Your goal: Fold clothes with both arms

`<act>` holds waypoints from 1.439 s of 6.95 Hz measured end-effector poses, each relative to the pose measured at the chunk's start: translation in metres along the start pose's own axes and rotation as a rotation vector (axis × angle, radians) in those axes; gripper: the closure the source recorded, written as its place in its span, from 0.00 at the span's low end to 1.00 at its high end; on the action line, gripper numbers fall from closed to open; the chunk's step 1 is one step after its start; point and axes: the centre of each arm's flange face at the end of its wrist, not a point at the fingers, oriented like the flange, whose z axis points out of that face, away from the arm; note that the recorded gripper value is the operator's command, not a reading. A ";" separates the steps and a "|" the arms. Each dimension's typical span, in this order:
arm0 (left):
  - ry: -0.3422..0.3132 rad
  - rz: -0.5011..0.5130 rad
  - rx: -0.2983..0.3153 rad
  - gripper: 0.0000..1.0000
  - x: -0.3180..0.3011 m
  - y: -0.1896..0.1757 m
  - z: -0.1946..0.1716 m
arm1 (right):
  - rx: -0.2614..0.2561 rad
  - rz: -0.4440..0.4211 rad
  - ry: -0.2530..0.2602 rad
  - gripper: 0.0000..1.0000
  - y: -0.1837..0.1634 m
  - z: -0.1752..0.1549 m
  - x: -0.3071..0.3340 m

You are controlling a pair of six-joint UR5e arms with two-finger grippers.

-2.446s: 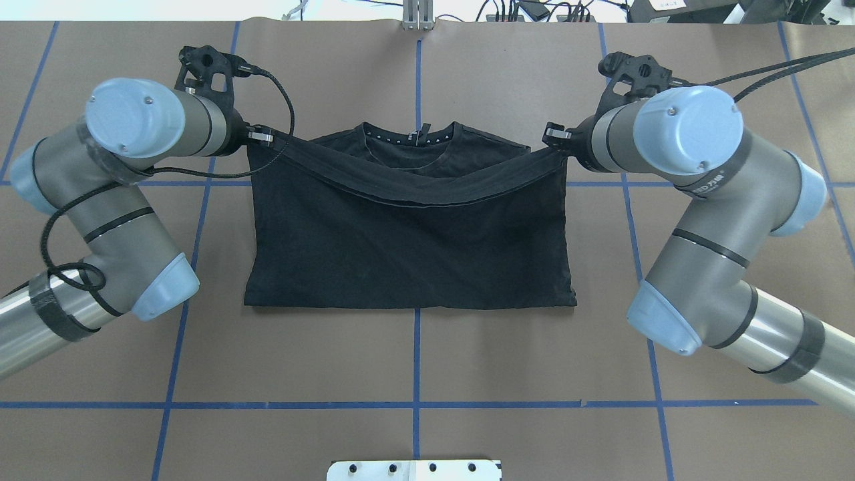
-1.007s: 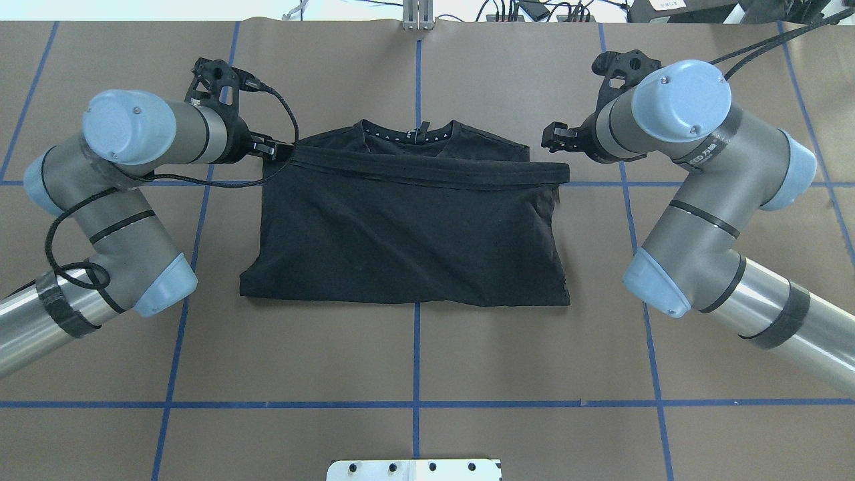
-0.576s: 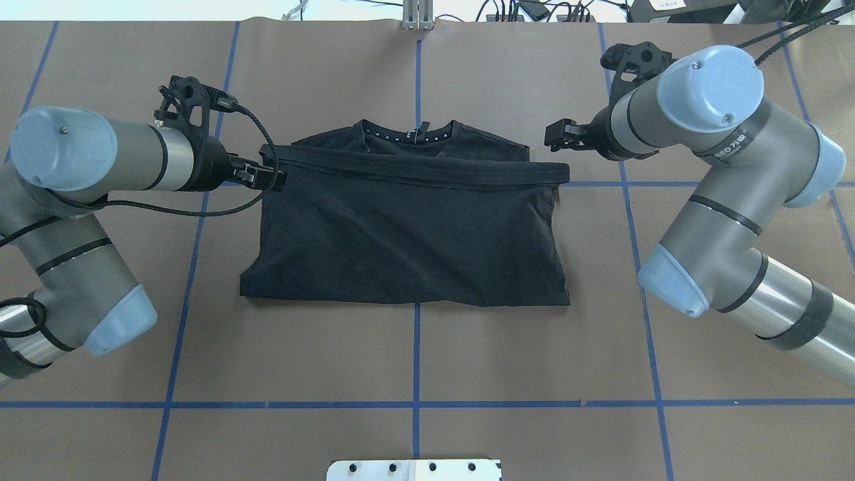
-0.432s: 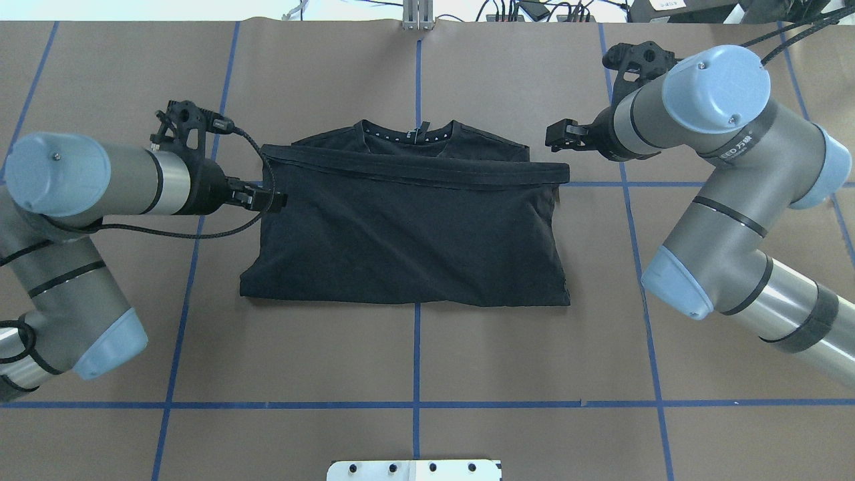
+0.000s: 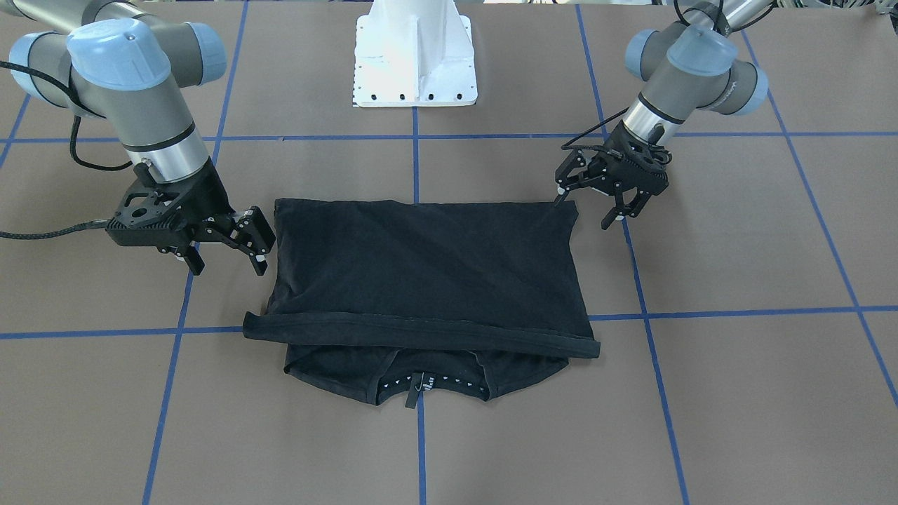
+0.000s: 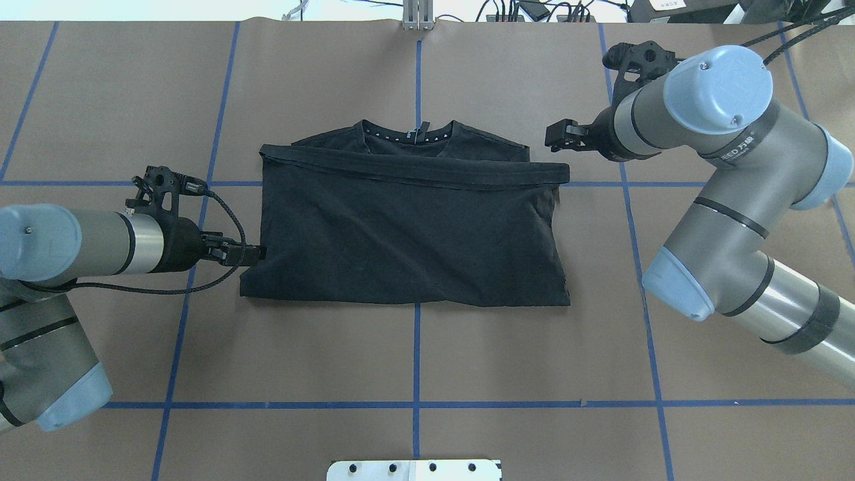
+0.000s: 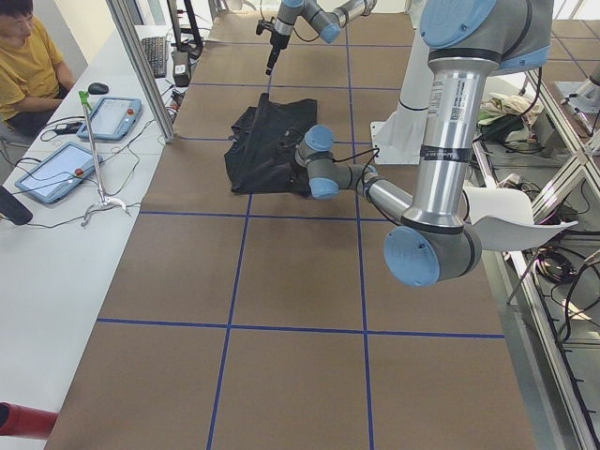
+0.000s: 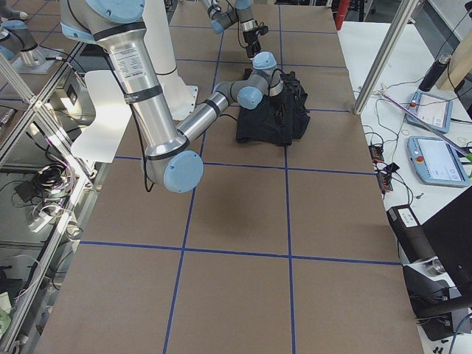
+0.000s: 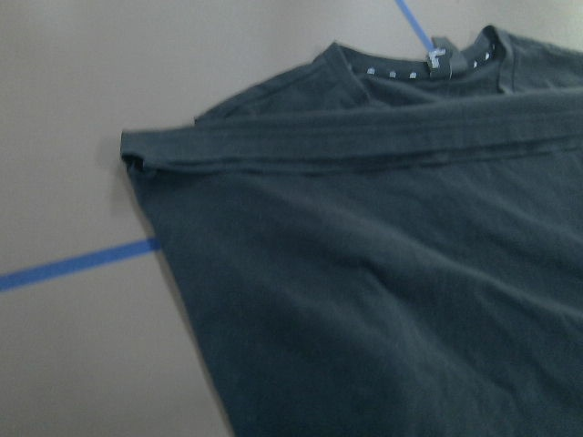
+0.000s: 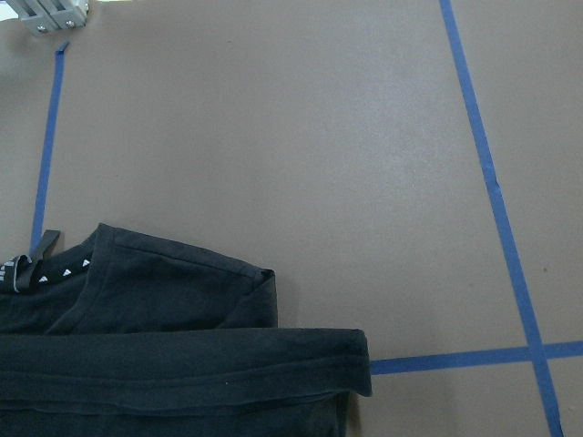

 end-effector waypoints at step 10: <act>0.061 -0.015 -0.037 0.95 0.017 0.058 0.043 | 0.004 0.000 -0.004 0.00 0.000 -0.003 -0.001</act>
